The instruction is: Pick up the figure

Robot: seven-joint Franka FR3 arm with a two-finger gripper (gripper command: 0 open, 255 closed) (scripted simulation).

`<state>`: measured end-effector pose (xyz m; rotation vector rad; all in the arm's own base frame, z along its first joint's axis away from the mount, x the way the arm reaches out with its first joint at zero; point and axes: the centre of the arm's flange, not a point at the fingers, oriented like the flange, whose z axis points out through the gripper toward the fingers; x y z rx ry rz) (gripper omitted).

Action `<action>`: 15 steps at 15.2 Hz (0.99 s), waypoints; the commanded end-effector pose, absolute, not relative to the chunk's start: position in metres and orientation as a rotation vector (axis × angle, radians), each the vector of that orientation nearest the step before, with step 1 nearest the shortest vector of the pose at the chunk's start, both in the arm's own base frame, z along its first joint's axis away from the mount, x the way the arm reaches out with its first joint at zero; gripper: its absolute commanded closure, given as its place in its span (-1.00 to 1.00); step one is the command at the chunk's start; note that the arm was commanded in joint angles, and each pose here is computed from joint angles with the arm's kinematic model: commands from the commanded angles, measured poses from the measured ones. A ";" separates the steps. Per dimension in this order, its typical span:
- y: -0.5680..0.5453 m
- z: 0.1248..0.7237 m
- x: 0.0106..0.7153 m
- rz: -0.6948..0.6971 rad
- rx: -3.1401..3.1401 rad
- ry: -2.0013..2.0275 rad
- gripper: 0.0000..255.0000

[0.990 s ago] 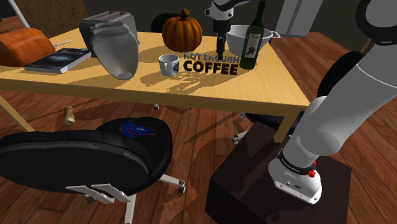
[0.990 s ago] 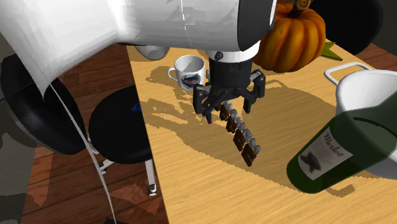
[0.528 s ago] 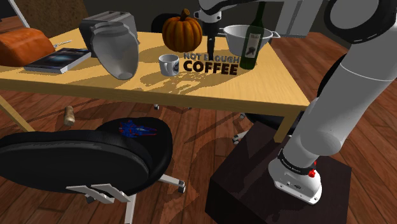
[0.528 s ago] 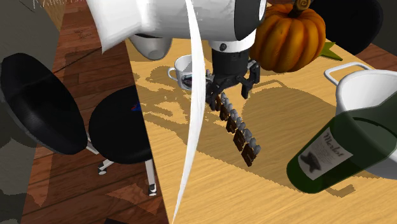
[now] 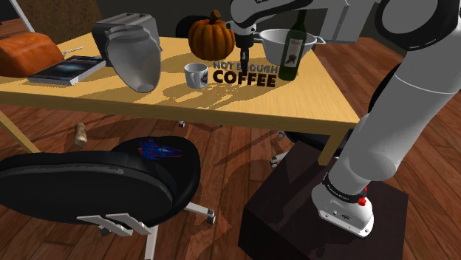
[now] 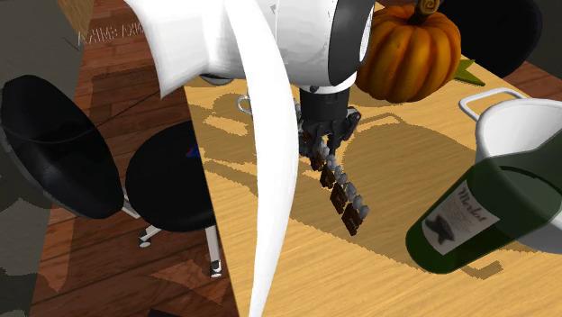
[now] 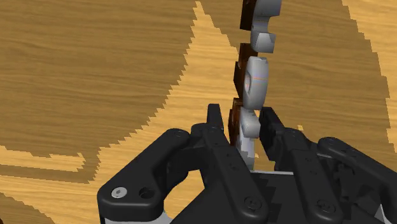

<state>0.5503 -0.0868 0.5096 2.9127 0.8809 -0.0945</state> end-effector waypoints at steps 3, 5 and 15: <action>-0.087 0.509 0.550 -0.094 2.913 0.881 1.00; -0.087 0.509 0.550 -0.094 2.913 0.881 1.00; -0.087 0.546 0.550 -0.094 2.913 0.881 1.00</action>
